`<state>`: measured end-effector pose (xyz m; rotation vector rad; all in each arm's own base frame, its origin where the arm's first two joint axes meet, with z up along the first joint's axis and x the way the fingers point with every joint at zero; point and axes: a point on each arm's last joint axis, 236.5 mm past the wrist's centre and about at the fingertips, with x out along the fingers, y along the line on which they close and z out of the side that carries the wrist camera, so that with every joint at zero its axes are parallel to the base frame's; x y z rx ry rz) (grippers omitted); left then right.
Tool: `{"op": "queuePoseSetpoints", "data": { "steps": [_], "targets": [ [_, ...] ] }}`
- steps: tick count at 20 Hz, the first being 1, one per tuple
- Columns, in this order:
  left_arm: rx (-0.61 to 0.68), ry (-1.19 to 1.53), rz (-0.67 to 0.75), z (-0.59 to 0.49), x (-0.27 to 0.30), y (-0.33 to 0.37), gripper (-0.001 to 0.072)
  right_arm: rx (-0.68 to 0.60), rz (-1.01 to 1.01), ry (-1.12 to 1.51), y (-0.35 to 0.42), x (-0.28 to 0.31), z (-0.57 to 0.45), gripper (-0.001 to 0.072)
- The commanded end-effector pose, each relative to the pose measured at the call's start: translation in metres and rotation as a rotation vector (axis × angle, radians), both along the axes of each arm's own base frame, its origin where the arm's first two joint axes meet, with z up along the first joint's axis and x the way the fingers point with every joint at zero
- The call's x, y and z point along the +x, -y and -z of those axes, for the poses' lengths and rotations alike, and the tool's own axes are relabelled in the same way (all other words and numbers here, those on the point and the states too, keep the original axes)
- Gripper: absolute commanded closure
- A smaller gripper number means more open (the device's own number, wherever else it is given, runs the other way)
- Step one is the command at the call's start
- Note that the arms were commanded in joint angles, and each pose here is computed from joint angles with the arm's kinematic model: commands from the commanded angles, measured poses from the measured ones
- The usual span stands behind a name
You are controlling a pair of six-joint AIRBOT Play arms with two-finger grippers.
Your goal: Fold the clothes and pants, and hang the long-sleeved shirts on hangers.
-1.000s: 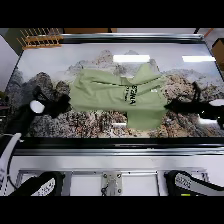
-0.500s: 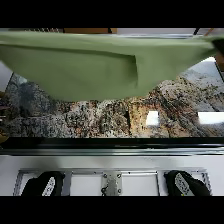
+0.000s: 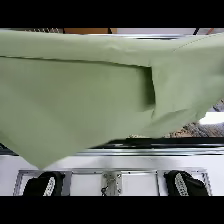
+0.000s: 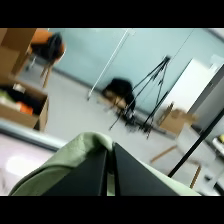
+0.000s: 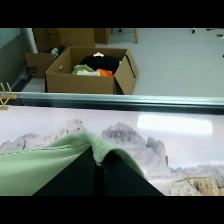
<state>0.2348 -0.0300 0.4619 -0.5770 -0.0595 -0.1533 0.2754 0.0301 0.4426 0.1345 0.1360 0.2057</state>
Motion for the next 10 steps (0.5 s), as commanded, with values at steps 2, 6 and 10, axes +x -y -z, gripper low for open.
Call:
{"op": "queuePoseSetpoints", "data": {
  "steps": [2,6,10],
  "targets": [
    [-0.027,-0.351,0.015,0.112,0.087,-0.008,0.0696,0.093,-0.008,-0.288,0.02,0.047,0.071,0.0701],
    [-0.09,-0.722,0.029,0.265,0.172,-0.015,0.0696,0.108,0.006,-0.651,0.042,0.123,0.191,0.0701],
    [-0.14,-0.866,0.058,0.358,0.237,-0.014,0.0696,0.08,0.002,-0.86,0.039,0.187,0.3,0.0701]
  ]
}}
